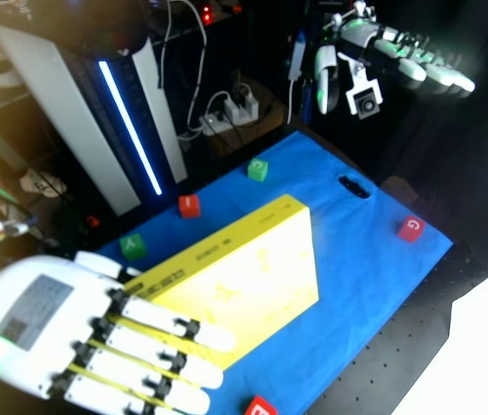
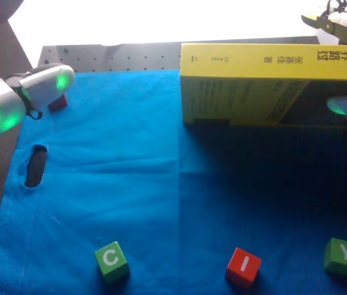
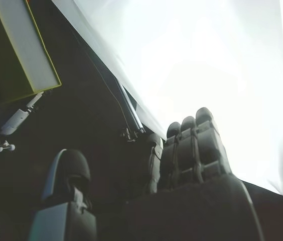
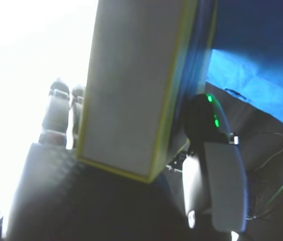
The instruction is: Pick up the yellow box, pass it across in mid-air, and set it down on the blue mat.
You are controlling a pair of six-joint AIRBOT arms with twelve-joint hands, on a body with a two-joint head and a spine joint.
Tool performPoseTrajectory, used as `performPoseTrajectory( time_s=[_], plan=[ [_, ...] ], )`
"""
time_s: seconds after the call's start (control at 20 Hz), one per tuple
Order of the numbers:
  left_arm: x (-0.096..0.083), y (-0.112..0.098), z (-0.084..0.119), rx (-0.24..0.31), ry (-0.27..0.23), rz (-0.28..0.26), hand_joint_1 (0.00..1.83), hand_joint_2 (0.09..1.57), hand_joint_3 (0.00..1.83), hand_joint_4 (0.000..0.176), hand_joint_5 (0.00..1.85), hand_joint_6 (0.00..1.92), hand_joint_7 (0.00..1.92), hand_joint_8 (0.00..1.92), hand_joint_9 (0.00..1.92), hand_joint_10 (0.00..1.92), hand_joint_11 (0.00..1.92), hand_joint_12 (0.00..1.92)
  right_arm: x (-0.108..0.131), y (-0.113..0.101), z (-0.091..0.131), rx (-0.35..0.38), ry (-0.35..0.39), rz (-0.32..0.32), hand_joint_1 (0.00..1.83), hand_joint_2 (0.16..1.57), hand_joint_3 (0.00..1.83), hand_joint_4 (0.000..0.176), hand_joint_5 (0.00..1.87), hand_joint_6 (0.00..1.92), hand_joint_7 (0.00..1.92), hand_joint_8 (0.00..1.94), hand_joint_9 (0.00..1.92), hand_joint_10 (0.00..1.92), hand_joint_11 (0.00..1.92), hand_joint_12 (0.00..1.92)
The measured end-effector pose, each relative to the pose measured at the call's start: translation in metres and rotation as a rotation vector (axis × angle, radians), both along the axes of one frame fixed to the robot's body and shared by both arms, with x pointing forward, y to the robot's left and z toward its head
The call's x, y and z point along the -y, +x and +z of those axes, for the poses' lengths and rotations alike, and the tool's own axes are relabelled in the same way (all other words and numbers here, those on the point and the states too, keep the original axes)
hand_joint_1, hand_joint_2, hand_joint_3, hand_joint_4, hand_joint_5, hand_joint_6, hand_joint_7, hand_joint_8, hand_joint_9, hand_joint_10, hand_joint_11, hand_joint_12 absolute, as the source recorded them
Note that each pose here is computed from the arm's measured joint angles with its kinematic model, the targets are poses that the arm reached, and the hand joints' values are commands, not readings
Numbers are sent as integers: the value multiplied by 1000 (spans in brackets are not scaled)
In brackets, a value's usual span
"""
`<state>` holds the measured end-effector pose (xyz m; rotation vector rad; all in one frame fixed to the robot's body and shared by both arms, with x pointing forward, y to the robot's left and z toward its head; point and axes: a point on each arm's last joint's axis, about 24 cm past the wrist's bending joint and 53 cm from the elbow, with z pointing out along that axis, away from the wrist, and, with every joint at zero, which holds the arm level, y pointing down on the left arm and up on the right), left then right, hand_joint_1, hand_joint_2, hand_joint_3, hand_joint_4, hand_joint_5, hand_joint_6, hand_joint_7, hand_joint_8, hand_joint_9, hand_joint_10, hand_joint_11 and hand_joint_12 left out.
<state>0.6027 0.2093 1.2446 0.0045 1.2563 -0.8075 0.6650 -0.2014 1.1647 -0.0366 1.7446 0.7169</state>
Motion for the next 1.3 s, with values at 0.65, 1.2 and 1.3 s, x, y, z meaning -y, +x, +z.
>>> performPoseTrajectory(
  time_s=[0.65,1.2,1.3],
  plan=[
    [-1,-1,-1,1,1,1,391,1234,0,107,0,0,0,0,0,0,0,0,0,2,6,7,-1,-2,426,1196,0,139,0,0,0,0,0,0,0,0],
    [-2,-1,-1,1,-2,6,463,1248,0,80,0,0,0,0,0,0,0,0,-11,-15,32,128,-71,17,354,1098,0,103,0,0,0,0,0,0,0,0],
    [-2,-1,-1,0,0,4,463,1251,1,80,0,0,0,0,0,0,0,0,-11,-16,33,129,-71,17,373,1093,0,116,0,0,0,0,0,0,0,0]
  ],
)
